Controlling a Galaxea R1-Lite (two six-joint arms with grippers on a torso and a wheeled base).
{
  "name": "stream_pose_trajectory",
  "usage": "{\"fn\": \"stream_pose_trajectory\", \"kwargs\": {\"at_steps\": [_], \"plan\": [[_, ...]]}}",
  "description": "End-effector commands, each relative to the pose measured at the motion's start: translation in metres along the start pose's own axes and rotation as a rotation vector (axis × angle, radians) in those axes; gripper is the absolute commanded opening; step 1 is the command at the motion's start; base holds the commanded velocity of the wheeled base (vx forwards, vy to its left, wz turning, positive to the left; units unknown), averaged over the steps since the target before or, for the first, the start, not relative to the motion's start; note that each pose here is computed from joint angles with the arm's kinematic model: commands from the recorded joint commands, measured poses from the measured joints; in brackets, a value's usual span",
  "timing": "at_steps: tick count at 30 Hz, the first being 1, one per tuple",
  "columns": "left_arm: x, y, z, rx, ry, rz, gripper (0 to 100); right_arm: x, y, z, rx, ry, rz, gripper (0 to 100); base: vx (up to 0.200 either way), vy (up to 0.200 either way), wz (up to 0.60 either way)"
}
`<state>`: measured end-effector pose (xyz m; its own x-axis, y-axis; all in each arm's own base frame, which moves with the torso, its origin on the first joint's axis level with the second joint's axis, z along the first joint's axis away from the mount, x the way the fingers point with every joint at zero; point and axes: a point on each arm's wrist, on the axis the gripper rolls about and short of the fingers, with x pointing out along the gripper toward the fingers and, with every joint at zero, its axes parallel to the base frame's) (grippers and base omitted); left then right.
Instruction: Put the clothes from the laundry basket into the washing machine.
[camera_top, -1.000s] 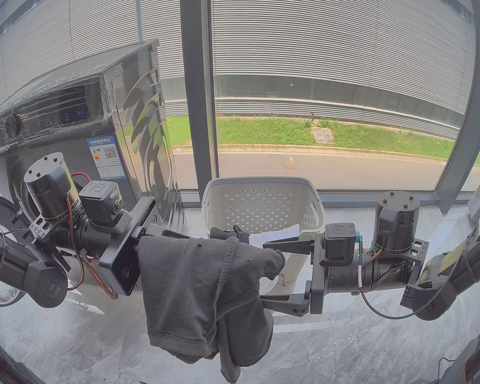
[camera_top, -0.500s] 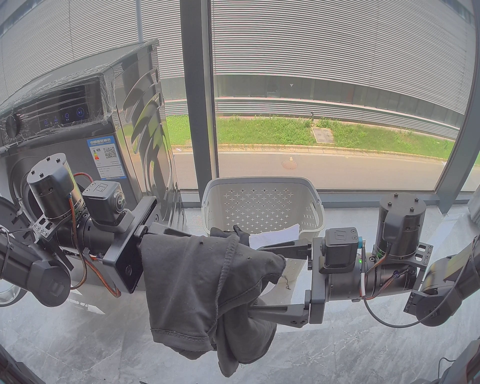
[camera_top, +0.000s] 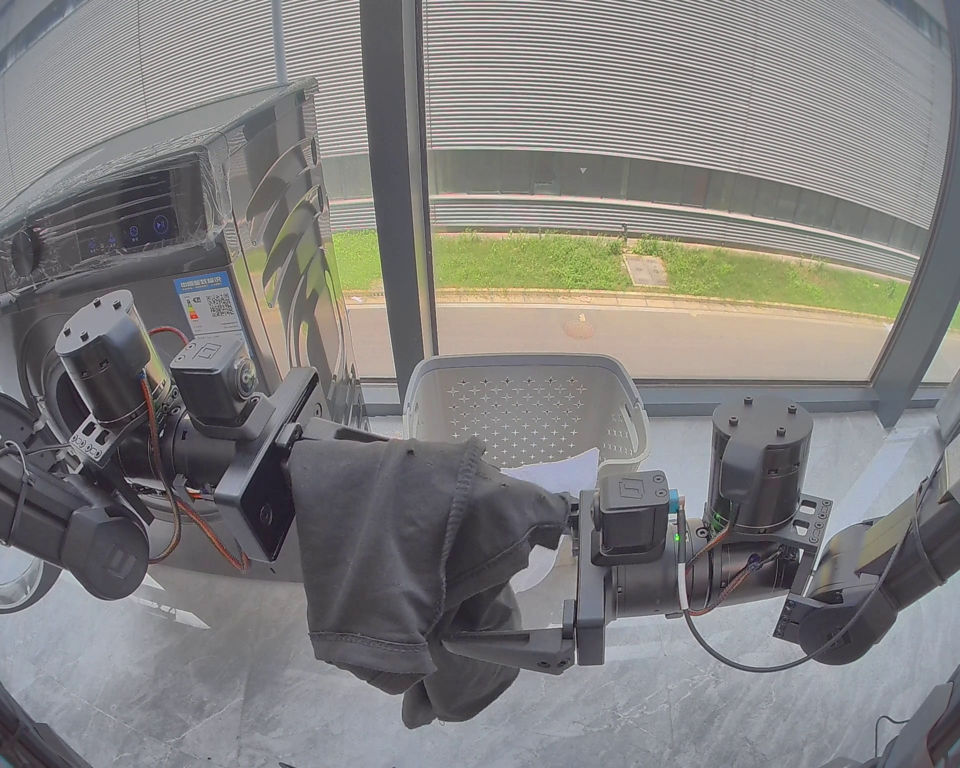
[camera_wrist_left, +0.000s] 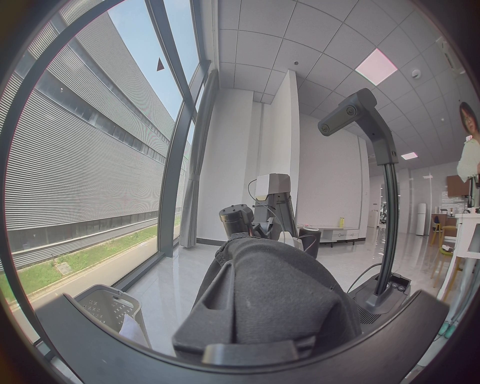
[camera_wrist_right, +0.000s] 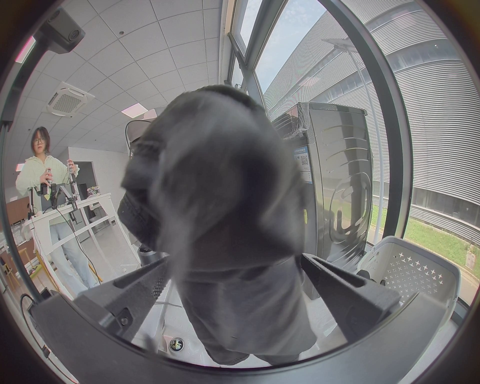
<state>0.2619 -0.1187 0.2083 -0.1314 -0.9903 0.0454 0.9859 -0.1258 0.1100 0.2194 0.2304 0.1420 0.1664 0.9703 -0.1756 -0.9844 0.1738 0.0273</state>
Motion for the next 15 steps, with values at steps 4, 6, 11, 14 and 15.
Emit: {"fn": "stream_pose_trajectory", "kwargs": {"at_steps": [4,6,11,14,15], "plan": [[0.002,0.007,-0.001,0.002,-0.005,0.013,0,0.0,0.003,-0.006,0.009,0.02,0.007,100,0.0,0.0,0.0],[0.002,0.007,0.0,0.002,-0.007,0.013,0,0.0,0.001,-0.006,0.009,0.019,0.004,0,0.0,0.0,0.0],[0.001,0.006,0.001,0.005,-0.011,0.014,0,-0.001,0.001,-0.005,0.014,0.015,-0.003,0,0.0,0.0,0.0],[0.001,0.007,0.0,0.003,-0.011,0.014,0,-0.007,0.002,-0.004,0.015,0.014,-0.012,0,0.0,0.0,0.0],[0.001,0.007,0.0,0.003,-0.011,0.014,0,-0.011,0.003,-0.001,0.01,0.006,-0.016,0,0.0,0.0,0.0]]}}
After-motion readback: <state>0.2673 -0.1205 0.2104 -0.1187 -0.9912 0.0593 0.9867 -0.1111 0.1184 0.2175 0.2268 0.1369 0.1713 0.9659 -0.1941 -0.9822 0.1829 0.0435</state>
